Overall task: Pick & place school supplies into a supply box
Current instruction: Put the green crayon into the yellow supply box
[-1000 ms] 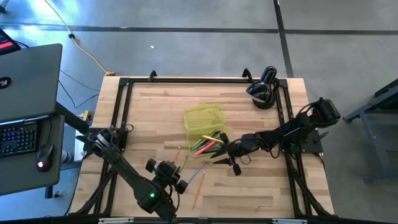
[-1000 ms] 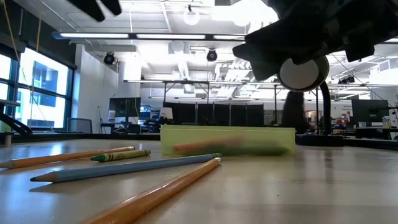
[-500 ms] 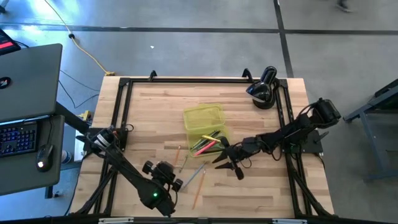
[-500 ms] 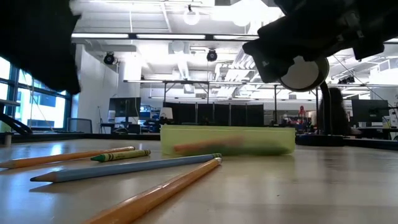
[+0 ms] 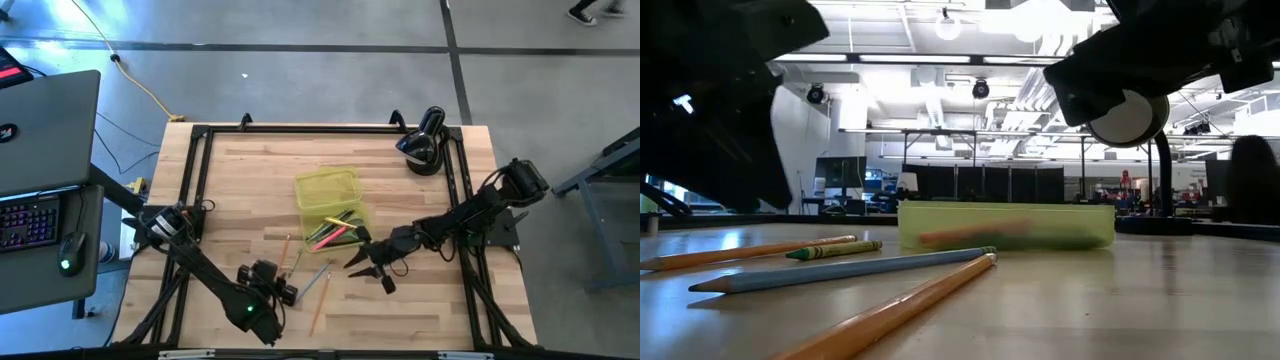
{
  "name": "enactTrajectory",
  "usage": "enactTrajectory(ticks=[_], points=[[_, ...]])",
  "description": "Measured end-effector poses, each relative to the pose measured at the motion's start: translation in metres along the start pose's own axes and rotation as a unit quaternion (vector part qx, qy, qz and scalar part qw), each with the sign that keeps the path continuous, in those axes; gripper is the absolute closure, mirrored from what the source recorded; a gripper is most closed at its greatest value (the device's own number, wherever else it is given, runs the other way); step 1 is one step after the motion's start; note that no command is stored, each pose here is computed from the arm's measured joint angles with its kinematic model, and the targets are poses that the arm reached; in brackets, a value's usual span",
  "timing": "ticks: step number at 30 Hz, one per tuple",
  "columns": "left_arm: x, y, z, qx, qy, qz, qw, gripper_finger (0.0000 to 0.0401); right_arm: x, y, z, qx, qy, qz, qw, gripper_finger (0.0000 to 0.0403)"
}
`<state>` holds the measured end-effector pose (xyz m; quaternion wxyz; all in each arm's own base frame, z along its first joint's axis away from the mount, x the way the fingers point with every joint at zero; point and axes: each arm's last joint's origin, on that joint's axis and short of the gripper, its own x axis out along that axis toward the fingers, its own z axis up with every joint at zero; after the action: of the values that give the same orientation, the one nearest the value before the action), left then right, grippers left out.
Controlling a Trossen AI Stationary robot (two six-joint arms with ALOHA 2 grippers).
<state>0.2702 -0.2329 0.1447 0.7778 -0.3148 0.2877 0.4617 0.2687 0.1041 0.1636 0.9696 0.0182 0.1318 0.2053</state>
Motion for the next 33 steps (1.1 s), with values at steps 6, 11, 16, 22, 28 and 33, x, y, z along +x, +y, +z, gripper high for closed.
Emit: enactTrajectory(ticks=[6, 11, 16, 22, 28, 33], points=[[0.013, 0.005, -0.009, -0.024, 0.005, -0.027, 0.999, 0.0229, -0.001, -0.008, 0.001, 0.013, -0.003, -0.033, 0.999, 0.0304], [0.022, 0.012, -0.015, -0.037, 0.01, -0.04, 0.998, 0.0229, -0.001, -0.014, 0.001, 0.015, -0.006, -0.042, 0.999, 0.0304], [0.025, 0.014, -0.017, -0.044, 0.008, -0.05, 0.998, 0.0229, -0.001, -0.016, 0.003, 0.016, -0.012, -0.046, 0.999, 0.0304], [0.026, 0.013, -0.018, -0.024, 0.005, -0.06, 0.998, 0.0229, -0.001, -0.015, 0.003, 0.016, -0.013, -0.046, 0.999, 0.0304], [0.026, 0.009, -0.019, -0.033, -0.003, -0.078, 0.996, 0.0229, -0.001, -0.015, 0.003, 0.016, -0.012, -0.046, 0.999, 0.0304], [0.026, 0.009, -0.02, -0.034, 0.004, -0.078, 0.996, 0.0229, -0.001, -0.015, 0.003, 0.016, -0.012, -0.045, 0.999, 0.0304]])
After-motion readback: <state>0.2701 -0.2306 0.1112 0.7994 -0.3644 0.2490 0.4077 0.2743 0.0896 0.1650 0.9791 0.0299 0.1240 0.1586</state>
